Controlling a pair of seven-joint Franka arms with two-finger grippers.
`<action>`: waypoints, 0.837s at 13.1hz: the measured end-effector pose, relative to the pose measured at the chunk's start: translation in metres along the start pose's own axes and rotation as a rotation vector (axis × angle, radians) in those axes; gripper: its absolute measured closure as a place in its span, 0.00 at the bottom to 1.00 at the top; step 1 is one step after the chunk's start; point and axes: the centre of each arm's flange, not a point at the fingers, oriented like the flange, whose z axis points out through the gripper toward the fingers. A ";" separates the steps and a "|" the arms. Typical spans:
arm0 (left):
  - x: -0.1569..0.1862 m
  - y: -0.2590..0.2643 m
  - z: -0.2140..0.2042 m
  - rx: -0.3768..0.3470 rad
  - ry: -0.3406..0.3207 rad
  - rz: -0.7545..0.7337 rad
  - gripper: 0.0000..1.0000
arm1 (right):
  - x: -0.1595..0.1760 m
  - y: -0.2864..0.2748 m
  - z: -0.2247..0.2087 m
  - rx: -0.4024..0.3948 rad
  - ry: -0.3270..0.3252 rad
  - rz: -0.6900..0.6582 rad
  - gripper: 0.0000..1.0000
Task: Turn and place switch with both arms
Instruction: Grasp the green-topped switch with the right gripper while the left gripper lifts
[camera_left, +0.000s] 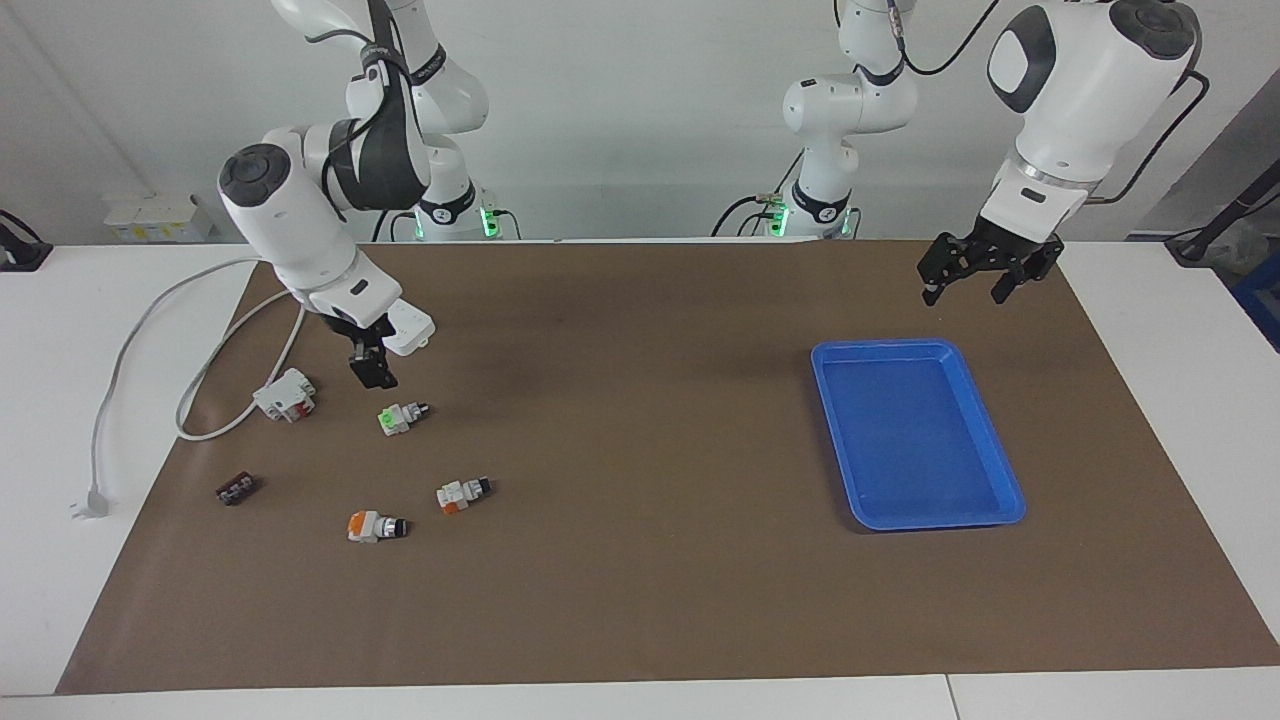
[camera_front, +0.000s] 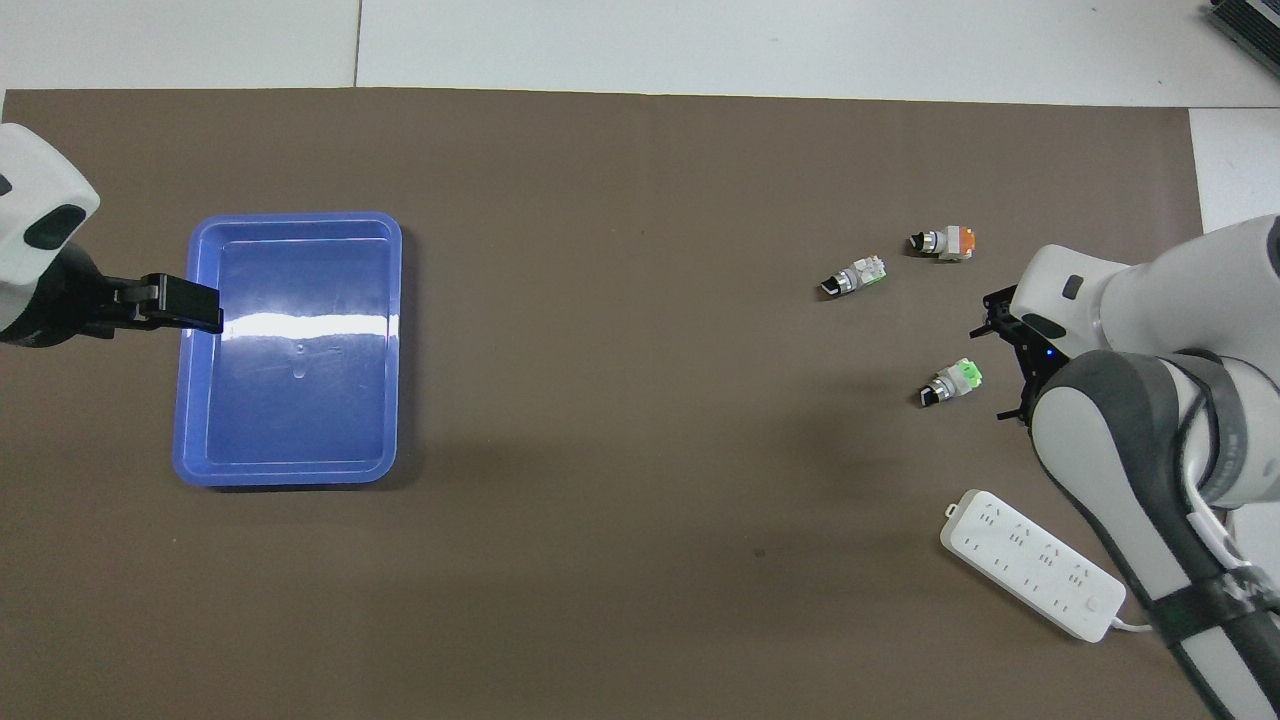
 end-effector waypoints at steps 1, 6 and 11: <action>0.000 0.000 0.001 0.000 0.003 0.000 0.00 | -0.012 0.003 0.016 0.011 0.006 -0.027 0.04; -0.001 0.000 0.006 0.000 0.004 -0.001 0.00 | -0.045 0.014 0.071 -0.007 0.059 -0.122 0.08; -0.002 0.000 0.008 0.000 0.004 -0.001 0.00 | -0.052 0.017 0.101 -0.005 0.074 -0.133 0.08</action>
